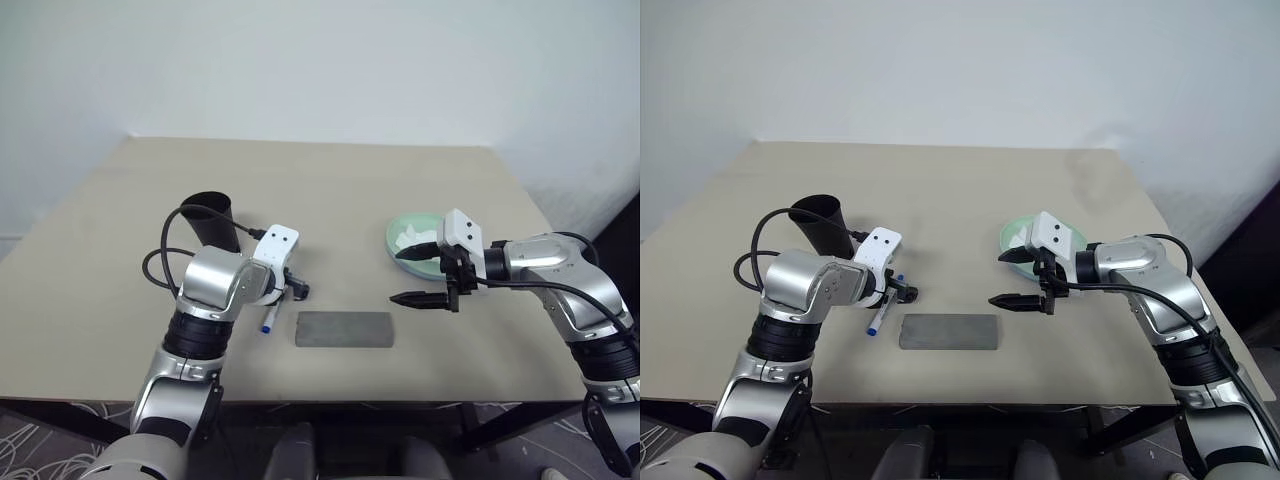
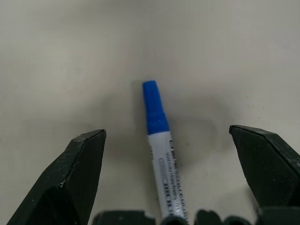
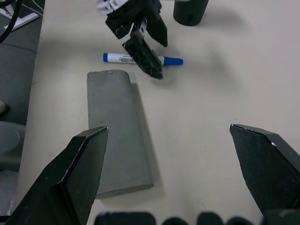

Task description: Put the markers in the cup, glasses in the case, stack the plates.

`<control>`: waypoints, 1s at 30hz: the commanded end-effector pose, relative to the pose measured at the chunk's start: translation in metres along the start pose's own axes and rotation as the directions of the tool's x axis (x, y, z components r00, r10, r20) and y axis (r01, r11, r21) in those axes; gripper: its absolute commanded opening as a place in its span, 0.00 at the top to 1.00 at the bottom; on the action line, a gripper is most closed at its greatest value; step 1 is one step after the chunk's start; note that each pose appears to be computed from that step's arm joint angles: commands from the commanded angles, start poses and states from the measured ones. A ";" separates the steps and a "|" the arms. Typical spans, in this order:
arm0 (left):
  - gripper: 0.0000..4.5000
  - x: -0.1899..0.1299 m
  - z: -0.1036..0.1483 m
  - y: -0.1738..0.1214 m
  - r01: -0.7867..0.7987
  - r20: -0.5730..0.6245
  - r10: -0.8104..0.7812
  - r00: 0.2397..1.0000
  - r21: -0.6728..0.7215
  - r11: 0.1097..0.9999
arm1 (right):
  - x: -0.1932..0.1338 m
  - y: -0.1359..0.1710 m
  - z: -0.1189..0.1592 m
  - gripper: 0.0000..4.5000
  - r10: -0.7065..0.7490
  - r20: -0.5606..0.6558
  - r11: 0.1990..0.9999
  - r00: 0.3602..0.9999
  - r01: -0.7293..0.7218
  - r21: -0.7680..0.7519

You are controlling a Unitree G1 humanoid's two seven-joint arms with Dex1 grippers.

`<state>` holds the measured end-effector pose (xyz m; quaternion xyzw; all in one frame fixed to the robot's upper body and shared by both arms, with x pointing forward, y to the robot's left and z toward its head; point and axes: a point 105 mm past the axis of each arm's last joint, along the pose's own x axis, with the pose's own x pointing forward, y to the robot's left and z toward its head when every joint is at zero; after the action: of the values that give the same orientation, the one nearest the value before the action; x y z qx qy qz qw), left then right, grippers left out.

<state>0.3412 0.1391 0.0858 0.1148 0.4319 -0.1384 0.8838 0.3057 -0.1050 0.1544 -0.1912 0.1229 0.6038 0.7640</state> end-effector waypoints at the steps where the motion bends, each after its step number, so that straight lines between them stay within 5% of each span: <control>1: 0.00 0.000 0.001 -0.001 -0.004 -0.001 0.004 1.000 -0.001 1.000 | -0.003 -0.002 0.011 0.00 -0.017 0.018 0.999 1.000 0.018 -0.044; 11: 0.00 0.006 -0.005 -0.008 0.010 -0.035 -0.010 0.999 0.001 1.000 | -0.002 -0.001 0.010 0.00 -0.019 0.022 0.999 1.000 0.020 -0.045; 14: 0.13 0.008 -0.006 -0.009 0.009 -0.046 -0.009 0.999 -0.001 1.000 | -0.002 -0.001 0.012 0.00 -0.019 0.033 0.999 0.999 0.021 -0.045; 25: 0.94 0.011 -0.011 -0.013 0.016 -0.068 -0.014 0.998 0.029 0.999 | -0.001 -0.002 0.014 0.00 -0.022 0.038 0.998 0.999 0.024 -0.052; 30: 0.94 0.004 0.002 -0.014 0.021 -0.011 -0.020 1.000 0.097 0.995 | -0.001 -0.002 0.014 0.00 -0.024 0.037 0.998 0.999 0.026 -0.058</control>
<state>0.3399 0.1313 0.0777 0.1408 0.4394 -0.1484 0.8747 0.3060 -0.1021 0.1545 -0.1888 0.1173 0.6036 0.7656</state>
